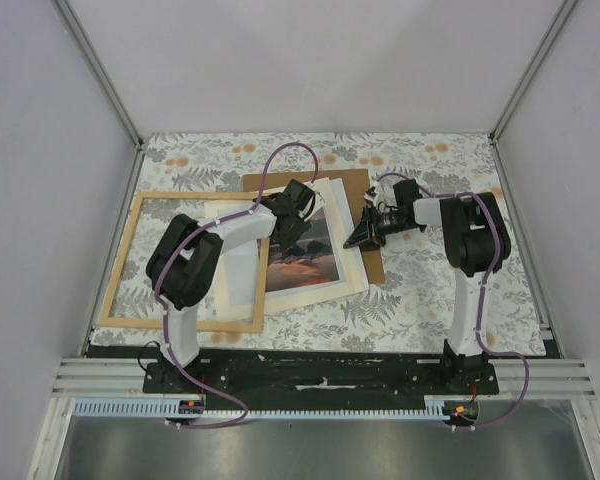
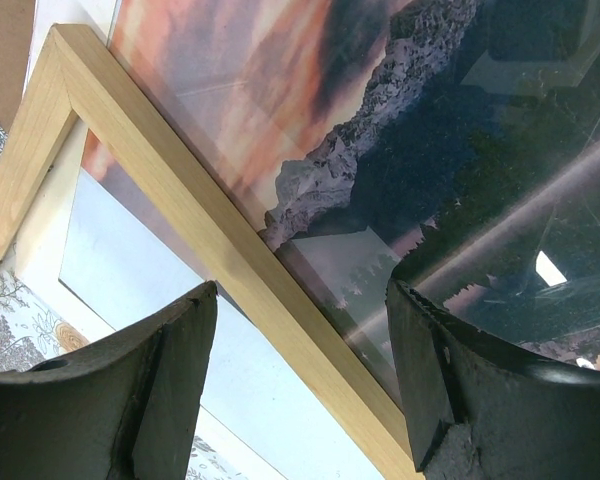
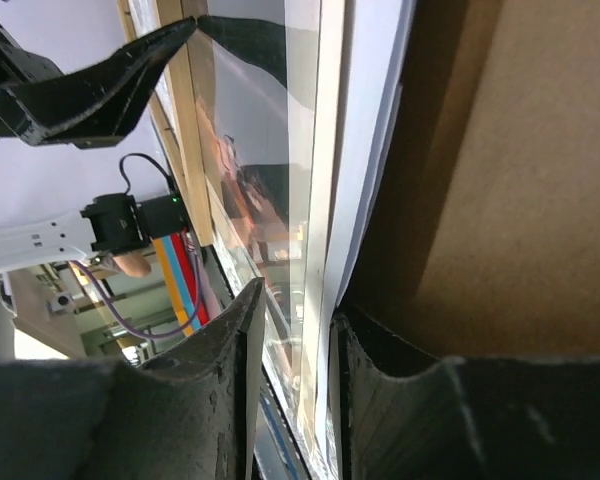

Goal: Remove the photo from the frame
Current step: Pick up the photo from the photo frame.

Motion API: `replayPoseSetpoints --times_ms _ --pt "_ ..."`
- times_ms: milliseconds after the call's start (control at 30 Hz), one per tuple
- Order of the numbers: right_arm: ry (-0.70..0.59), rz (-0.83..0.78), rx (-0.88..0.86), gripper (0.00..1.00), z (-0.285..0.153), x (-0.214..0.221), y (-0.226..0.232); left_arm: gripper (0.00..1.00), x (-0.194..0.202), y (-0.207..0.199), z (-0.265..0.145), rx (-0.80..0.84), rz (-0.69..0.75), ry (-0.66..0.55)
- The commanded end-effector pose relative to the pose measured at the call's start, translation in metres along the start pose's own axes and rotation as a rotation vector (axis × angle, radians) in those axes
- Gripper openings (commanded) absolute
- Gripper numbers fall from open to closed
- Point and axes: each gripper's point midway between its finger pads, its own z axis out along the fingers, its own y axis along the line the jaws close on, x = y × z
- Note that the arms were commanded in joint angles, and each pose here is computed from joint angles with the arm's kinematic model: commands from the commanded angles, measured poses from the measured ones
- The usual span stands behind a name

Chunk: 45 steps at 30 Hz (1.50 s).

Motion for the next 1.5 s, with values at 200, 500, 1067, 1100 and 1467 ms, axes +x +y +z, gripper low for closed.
replayPoseSetpoints --times_ms 200,500,1067,1100,1467 --pt "-0.061 -0.01 -0.133 0.46 -0.004 -0.025 0.02 0.75 -0.001 -0.001 -0.009 0.011 -0.033 -0.023" --pt "-0.083 0.025 -0.231 0.25 -0.013 -0.03 0.023 0.75 -0.001 -0.001 -0.008 0.014 -0.033 -0.02" --pt "-0.158 -0.127 -0.198 0.0 -0.029 -0.039 0.053 0.75 -0.005 0.008 -0.013 -0.016 -0.026 -0.032" --pt "-0.171 -0.154 -0.196 0.0 -0.035 -0.041 0.06 0.75 -0.006 0.01 -0.015 -0.021 -0.028 -0.036" --pt "-0.243 -0.262 -0.206 0.0 -0.062 -0.052 0.102 0.76 -0.03 0.047 -0.049 -0.08 -0.052 -0.129"
